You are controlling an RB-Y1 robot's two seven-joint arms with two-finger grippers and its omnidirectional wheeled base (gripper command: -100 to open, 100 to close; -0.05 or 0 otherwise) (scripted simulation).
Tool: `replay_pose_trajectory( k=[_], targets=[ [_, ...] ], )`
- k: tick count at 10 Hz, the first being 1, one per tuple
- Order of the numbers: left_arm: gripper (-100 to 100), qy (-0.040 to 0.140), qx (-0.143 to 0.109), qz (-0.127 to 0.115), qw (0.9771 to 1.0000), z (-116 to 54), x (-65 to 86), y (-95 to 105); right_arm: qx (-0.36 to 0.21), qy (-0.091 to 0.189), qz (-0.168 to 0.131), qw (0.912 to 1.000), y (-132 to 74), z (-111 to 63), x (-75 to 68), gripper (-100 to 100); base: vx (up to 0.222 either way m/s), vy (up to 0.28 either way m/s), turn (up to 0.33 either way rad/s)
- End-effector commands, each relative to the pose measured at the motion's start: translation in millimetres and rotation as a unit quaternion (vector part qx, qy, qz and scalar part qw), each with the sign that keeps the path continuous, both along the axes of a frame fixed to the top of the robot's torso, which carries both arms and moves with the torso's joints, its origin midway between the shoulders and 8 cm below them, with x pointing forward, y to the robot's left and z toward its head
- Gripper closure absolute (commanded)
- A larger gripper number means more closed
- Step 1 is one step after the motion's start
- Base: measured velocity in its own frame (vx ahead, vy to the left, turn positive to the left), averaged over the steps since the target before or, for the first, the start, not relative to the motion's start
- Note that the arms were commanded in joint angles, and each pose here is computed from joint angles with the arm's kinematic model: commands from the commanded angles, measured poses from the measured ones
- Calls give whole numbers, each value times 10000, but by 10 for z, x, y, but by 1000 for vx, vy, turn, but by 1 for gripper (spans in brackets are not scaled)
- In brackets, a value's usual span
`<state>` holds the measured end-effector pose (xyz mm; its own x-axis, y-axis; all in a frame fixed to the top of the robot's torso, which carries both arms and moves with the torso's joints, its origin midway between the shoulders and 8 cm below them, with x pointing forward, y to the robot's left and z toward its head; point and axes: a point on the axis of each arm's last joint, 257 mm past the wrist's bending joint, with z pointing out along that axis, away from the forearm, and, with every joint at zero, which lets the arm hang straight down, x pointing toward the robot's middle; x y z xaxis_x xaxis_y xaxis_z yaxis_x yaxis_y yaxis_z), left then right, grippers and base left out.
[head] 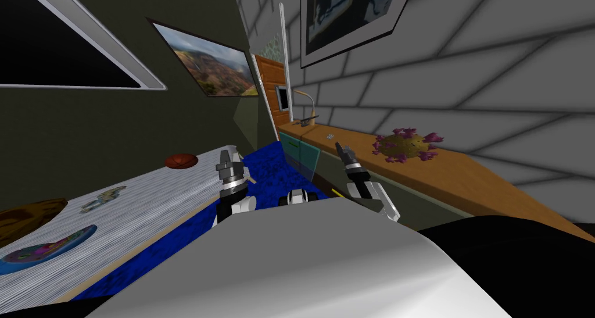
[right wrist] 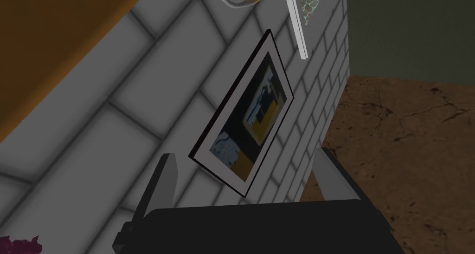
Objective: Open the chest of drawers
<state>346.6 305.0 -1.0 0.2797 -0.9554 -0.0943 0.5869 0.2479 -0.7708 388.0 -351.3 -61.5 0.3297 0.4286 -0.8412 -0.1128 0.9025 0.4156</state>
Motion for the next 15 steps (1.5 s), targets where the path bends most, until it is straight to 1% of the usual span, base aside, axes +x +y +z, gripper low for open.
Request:
replay_pose_trajectory(
  k=[1,2,3,4,5,6,7,8,9,10,11,12,13,14,15],
  targets=[
    [0,0,0,0,10000,0,0,0,-477,281,-403,9977,-190,-150,7,-100,62,120,49],
    [0,0,0,0,10000,0,0,0,-600,309,-429,9968,-183,-160,11,-100,70,110,22],
    [0,0,0,0,10000,0,0,0,-829,480,-682,9931,-344,-256,10,-100,93,142,50],
    [0,0,0,0,10000,0,0,0,-953,508,-708,9916,-339,-265,13,-100,75,123,20],
    [0,0,0,0,10000,0,0,0,-1163,681,-961,9862,-507,-358,4,-100,80,128,55],
    [0,0,0,0,10000,0,0,0,-1300,712,-989,9840,-503,-368,7,-100,62,106,32],
    [0,0,0,0,10000,0,0,0,-1506,889,-1242,9767,-677,-460,-11,-100,77,136,64],
    [0,0,0,0,10000,0,0,0,-1639,920,-1269,9740,-674,-468,-9,-100,76,117,22],
    [0,0,0,0,10000,0,0,0,-1842,1102,-1520,9648,-852,-558,-36,-100,103,133,55],
    [0,0,0,0,10000,0,0,0,-1967,1130,-1544,9616,-850,-565,-34,-100,83,116,32],
    [0,0,0,0,10000,0,0,0,-2172,1318,-1793,9504,-1031,-653,-70,-100,79,148,81],
    [0,0,0,0,10000,0,0,0,-2282,1343,-1813,9471,-1030,-658,-69,-100,68,110,29],
    [0,0,0,0,10000,0,0,0,-2473,1531,-2053,9345,-1211,-744,-113,-100,112,103,77],
    [0,0,0,0,10000,0,0,0,-2583,1555,-2072,9307,-1210,-747,-112,-100,92,97,32],
    [0,0,1,0,10000,0,0,0,-2746,1740,-2299,9173,-1389,-829,-164,-100,65,125,66]
  ],
)
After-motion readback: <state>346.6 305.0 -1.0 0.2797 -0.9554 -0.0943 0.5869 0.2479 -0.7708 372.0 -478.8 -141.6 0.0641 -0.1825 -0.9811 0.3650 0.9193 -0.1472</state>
